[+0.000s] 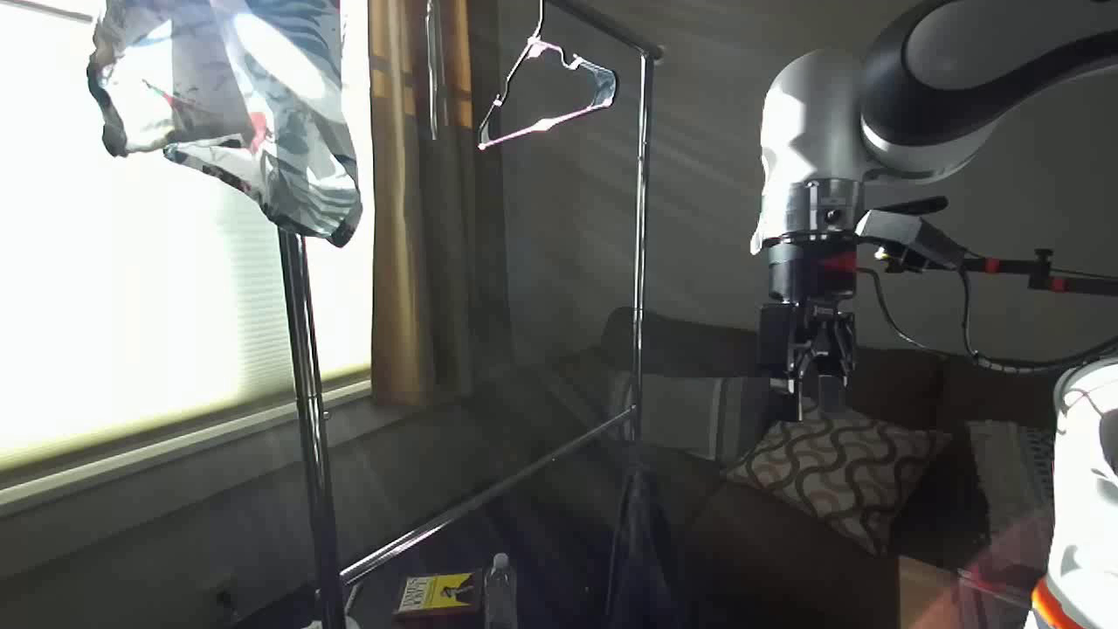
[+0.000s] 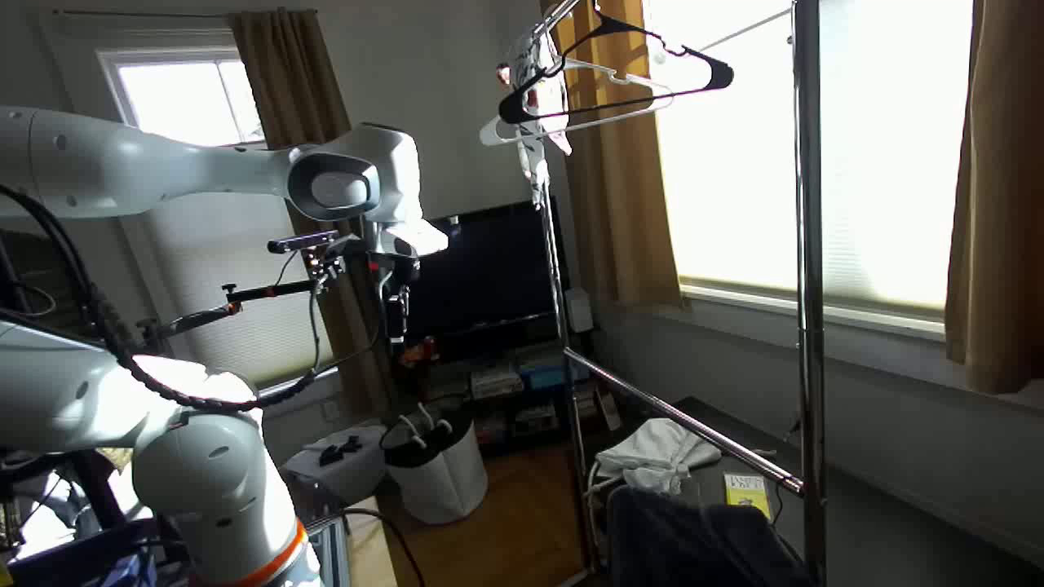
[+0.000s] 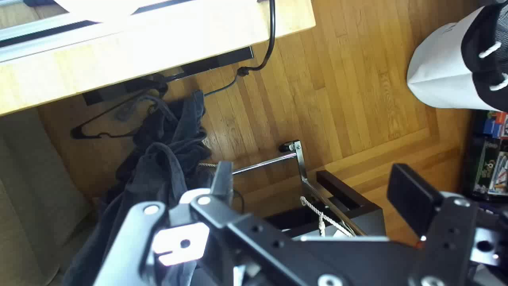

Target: Move the hanger with the rob to the top rod

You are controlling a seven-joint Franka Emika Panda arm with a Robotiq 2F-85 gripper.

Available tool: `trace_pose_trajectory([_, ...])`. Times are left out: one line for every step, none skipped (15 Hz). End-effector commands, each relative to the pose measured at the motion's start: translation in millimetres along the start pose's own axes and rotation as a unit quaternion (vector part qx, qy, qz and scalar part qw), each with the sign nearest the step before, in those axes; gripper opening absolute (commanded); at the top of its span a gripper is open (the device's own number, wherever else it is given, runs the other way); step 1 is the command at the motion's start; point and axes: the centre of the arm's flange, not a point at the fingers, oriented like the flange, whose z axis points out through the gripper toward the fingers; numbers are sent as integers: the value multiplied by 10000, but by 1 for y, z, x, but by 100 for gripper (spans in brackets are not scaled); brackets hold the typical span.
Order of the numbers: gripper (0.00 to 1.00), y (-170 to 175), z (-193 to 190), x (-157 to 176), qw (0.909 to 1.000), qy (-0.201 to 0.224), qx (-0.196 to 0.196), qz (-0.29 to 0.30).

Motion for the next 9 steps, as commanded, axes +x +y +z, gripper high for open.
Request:
trace_pose_trajectory([100,0,0,0,10000,0,0,0])
trace_pose_trajectory([100,0,0,0,10000,0,0,0])
trace_pose_trajectory([100,0,0,0,10000,0,0,0])
trace_pose_trajectory([100,0,0,0,10000,0,0,0])
trace_pose_trajectory([100,-3,3,9,9999,77,-10,104])
trace_pose_trajectory([100,-6,8,28,9992,242,151,281])
trace_pose_trajectory([100,-6,10,46,9964,632,135,548])
trace_pose_trajectory([100,-1,13,73,9929,964,177,675])
trace_pose_trajectory([100,3,15,91,9884,1240,233,850])
